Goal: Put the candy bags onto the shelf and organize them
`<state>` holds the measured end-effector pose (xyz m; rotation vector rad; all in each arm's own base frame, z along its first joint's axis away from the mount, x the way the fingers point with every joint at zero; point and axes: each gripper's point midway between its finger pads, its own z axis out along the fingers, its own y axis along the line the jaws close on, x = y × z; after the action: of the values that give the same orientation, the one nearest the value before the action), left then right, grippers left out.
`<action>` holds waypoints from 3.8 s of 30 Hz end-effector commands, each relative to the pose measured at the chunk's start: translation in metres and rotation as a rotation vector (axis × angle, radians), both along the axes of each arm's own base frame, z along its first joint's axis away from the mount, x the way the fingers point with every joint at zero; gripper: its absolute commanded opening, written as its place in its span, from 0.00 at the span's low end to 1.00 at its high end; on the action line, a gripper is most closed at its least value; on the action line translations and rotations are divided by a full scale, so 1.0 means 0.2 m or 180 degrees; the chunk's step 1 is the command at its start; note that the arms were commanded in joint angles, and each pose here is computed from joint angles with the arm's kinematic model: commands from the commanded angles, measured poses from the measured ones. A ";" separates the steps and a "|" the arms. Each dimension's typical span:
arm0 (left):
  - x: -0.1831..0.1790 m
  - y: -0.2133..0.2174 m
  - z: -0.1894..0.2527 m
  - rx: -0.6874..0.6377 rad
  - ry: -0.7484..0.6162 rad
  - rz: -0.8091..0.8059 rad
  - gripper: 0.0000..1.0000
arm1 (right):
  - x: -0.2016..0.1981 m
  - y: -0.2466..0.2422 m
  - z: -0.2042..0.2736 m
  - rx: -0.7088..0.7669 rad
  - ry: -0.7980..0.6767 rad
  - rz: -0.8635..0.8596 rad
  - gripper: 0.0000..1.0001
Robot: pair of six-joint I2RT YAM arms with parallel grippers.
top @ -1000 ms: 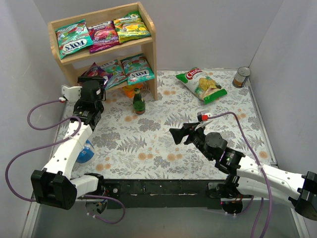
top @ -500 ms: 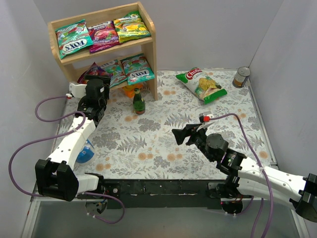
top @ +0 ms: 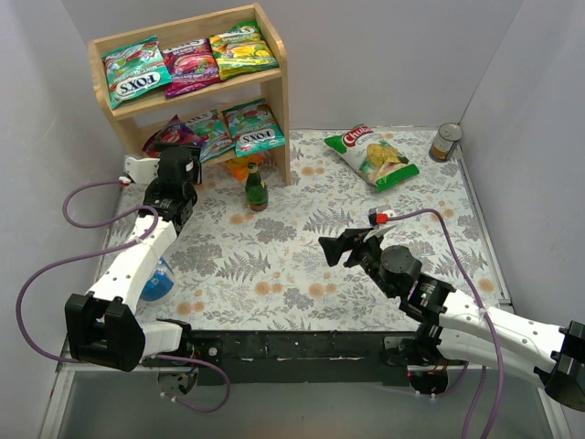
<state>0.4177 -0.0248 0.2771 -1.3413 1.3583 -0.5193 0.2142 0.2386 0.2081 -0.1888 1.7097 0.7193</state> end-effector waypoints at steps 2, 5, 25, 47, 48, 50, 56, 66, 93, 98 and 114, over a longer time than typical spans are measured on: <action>-0.05 0.09 0.07 -0.0293 -0.0197 0.0398 0.72 | 0.02 -0.01 0.04 0.0101 -0.0066 -0.0059 0.86; -0.07 0.10 0.06 -0.0278 -0.0199 0.0428 0.60 | 0.02 -0.01 0.04 0.0105 -0.0058 -0.0060 0.86; -0.15 0.23 0.03 -0.0176 -0.0107 0.0510 0.04 | 0.02 -0.01 0.03 0.0183 0.0014 -0.0070 0.84; 0.02 0.15 -0.04 -0.0452 -0.0076 0.0186 0.55 | 0.03 -0.03 0.01 0.0168 0.0043 -0.0141 0.84; 0.01 0.16 -0.04 -0.0459 -0.0075 0.0194 0.46 | 0.03 -0.03 0.01 0.0172 0.0040 -0.0150 0.83; -0.01 0.16 -0.05 -0.0461 -0.0085 0.0215 0.37 | 0.03 -0.04 0.01 0.0164 0.0040 -0.0155 0.84; -0.05 0.19 -0.04 -0.0427 -0.0093 0.0290 0.01 | 0.03 -0.02 0.00 0.0165 0.0062 -0.0138 0.83; -0.12 0.31 -0.01 -0.0213 -0.0013 0.0617 0.00 | 0.04 0.00 0.00 0.0150 0.0092 -0.0111 0.83; -0.03 0.40 -0.09 0.0095 0.0137 0.0525 0.02 | 0.04 0.03 -0.05 0.0168 0.0217 -0.0063 0.82; -0.08 0.38 -0.06 0.0056 0.0071 0.0460 0.36 | 0.04 0.04 -0.06 0.0164 0.0259 -0.0059 0.82; -0.25 0.30 -0.04 0.0195 0.0393 0.0052 0.98 | 0.10 -0.02 -0.15 -0.0174 0.0595 -0.0405 0.98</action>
<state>0.3857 0.0389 0.2526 -1.4194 1.3953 -0.3901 0.2234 0.2377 0.1582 -0.1167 1.9308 0.6282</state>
